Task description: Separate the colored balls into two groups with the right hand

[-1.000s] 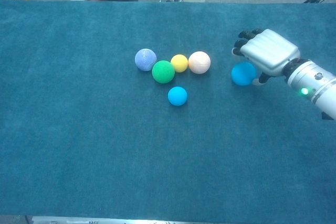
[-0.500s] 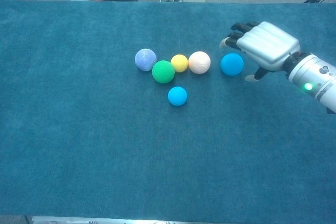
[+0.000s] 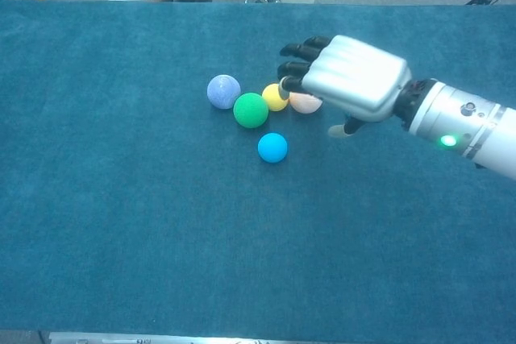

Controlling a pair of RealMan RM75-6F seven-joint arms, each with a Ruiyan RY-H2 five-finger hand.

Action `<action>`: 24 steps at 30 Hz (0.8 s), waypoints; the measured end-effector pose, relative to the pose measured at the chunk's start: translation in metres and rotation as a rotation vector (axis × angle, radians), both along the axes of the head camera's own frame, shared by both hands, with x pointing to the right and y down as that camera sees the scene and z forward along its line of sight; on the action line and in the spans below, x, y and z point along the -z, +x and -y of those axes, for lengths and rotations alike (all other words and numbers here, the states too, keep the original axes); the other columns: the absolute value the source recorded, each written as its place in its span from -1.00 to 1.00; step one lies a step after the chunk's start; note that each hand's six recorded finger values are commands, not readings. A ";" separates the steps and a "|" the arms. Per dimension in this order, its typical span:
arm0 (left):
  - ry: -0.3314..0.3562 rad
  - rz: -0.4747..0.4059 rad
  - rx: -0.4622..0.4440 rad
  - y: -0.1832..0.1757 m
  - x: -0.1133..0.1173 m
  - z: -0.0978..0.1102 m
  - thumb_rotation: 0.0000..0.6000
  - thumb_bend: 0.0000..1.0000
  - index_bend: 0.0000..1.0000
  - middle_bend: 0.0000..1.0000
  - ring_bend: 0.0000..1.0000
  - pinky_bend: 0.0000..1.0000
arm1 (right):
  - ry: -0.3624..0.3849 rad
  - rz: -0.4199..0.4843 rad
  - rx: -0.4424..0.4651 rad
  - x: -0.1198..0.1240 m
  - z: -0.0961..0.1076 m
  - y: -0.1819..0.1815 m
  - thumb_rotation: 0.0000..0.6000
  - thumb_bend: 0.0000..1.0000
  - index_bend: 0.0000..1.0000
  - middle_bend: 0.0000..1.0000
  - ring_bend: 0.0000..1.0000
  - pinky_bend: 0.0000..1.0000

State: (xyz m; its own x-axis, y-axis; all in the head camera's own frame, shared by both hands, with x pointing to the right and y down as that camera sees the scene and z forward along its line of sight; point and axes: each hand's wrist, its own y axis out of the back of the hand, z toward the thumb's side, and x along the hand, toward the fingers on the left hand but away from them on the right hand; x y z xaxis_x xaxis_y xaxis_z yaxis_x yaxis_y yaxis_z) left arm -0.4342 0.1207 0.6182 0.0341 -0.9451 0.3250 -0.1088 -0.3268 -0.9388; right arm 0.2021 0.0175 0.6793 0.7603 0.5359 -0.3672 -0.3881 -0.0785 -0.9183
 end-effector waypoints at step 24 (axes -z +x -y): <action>0.003 0.005 0.024 -0.010 0.006 -0.008 1.00 -0.11 -0.44 -0.56 -0.58 -0.61 | 0.034 -0.140 0.156 -0.055 -0.012 -0.048 1.00 -1.00 -0.30 -0.52 -0.82 -0.61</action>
State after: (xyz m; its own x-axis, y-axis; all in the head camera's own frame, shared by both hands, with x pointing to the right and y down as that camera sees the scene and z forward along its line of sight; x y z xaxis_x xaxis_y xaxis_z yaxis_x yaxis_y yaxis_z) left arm -0.4437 0.1287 0.6124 0.0098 -0.9467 0.3221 -0.1123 -0.3211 -0.9404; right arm 0.1542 0.0293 0.7342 0.7779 0.4296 -0.4586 -0.5167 0.0220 -0.8559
